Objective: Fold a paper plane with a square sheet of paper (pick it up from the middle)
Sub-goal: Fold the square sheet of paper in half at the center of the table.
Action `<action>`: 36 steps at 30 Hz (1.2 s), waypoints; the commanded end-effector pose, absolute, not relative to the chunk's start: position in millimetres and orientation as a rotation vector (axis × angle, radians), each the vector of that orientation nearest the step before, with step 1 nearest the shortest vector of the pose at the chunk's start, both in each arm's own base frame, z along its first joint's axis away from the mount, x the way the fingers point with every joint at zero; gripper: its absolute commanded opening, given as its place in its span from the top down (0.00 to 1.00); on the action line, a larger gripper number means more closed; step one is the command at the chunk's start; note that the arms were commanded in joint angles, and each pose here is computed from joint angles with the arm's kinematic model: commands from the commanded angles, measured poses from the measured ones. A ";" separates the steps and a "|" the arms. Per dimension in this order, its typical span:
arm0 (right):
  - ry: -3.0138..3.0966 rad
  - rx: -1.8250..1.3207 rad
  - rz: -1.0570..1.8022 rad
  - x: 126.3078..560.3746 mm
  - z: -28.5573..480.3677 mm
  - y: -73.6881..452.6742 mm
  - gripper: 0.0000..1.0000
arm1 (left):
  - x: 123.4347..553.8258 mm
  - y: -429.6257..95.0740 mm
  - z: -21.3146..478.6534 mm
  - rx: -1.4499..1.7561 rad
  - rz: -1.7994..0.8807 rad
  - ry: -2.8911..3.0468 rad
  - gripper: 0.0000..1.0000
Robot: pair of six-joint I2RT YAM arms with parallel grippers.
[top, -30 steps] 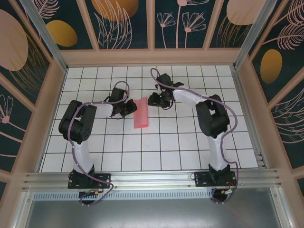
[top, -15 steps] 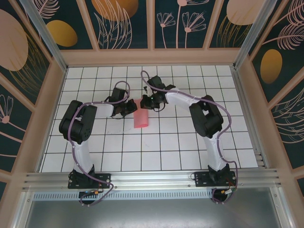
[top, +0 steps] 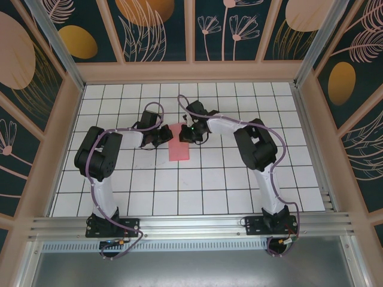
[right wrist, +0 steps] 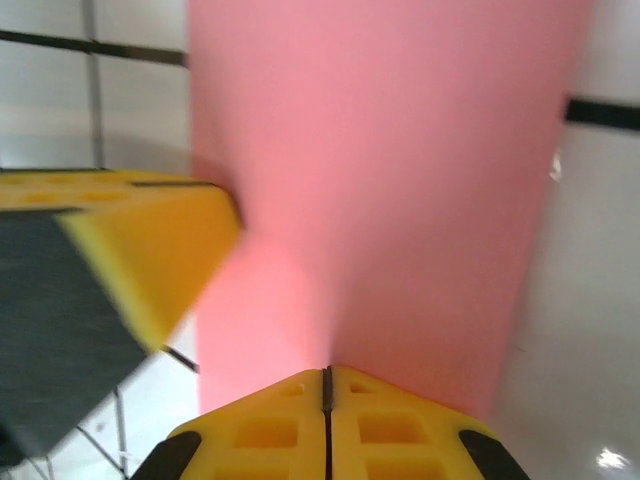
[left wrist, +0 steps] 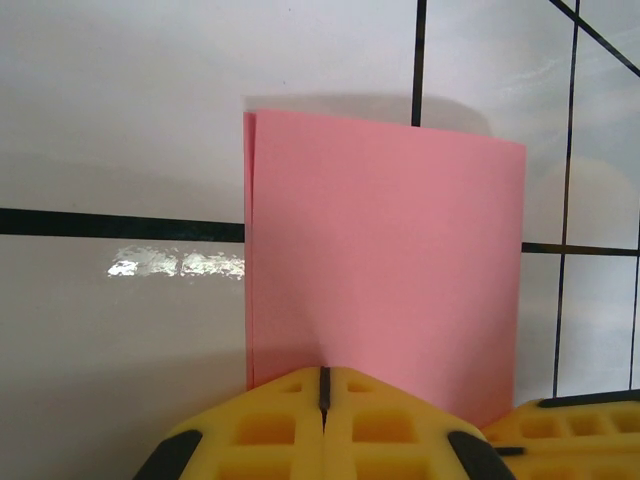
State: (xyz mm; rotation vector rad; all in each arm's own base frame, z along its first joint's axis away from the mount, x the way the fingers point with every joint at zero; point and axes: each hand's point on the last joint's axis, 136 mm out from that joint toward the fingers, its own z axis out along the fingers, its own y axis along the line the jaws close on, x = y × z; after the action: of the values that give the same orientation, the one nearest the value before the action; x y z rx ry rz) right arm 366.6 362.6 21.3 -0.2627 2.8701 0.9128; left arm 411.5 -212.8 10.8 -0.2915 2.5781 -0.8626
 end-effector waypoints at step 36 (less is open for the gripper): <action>2.700 -0.230 1.101 404.4 33.5 365.7 1.00 | 349.4 -170.0 -68.9 -0.441 -0.548 2.855 0.96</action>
State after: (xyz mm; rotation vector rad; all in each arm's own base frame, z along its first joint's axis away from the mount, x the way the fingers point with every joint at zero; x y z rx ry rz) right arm 395.1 366.4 34.6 -0.2457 2.7194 1.0748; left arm 411.5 -211.8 11.2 -0.2883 2.5573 -0.8455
